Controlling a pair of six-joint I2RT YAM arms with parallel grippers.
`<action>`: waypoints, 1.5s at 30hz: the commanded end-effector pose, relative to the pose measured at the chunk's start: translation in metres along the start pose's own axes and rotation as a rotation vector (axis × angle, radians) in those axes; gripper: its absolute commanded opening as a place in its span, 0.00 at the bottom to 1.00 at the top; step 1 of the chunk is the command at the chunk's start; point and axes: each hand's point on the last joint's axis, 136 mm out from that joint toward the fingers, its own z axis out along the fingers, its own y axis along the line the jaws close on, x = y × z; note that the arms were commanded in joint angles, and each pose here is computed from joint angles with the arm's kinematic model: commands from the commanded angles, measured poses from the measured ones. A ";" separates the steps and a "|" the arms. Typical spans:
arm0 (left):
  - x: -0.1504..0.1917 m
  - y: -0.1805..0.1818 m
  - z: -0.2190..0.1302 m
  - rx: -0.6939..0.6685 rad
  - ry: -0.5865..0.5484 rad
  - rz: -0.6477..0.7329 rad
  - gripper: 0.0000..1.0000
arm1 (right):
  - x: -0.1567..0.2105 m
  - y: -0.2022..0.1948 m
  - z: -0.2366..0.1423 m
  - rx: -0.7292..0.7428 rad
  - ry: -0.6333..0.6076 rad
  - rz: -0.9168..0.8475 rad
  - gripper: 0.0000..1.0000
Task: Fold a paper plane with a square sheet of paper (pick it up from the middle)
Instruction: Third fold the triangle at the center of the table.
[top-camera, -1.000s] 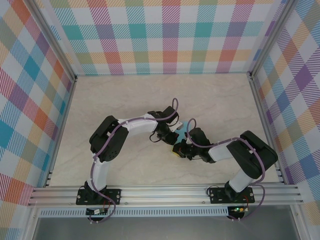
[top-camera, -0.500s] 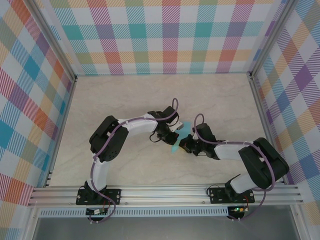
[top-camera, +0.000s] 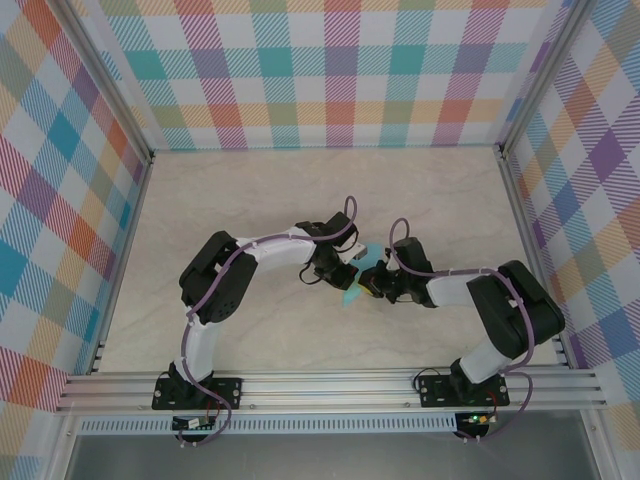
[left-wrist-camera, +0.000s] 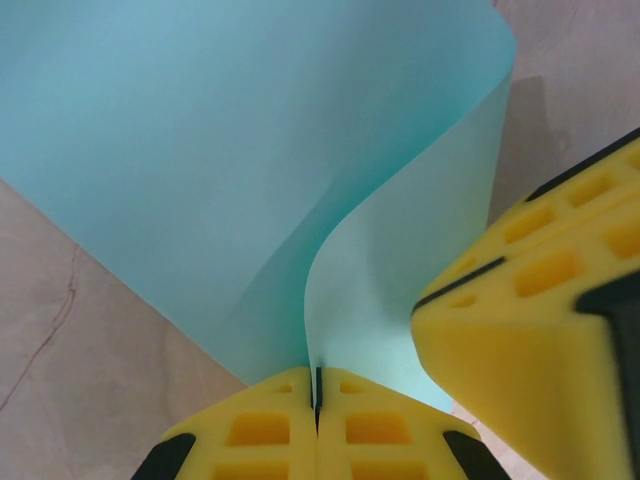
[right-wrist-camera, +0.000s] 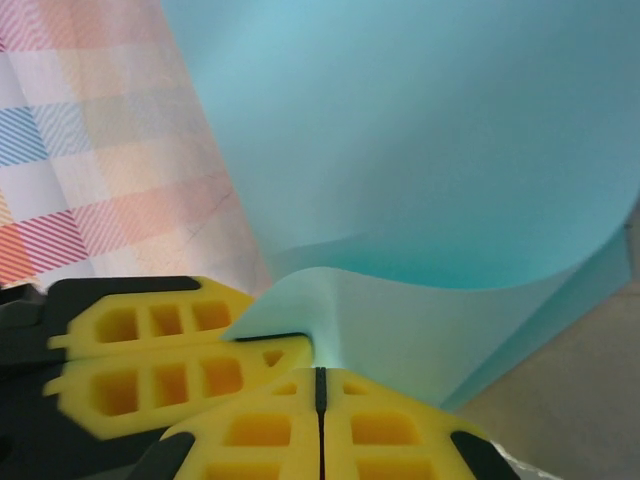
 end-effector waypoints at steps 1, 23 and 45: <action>0.024 0.010 0.022 -0.014 0.096 -0.030 0.03 | -0.001 0.006 0.002 -0.031 0.016 -0.029 0.06; 0.027 0.011 0.023 -0.016 0.107 -0.031 0.03 | -0.025 0.002 -0.017 0.012 -0.037 -0.048 0.07; 0.030 0.013 0.024 -0.025 0.121 -0.031 0.03 | -0.054 0.002 -0.028 0.000 -0.060 -0.031 0.07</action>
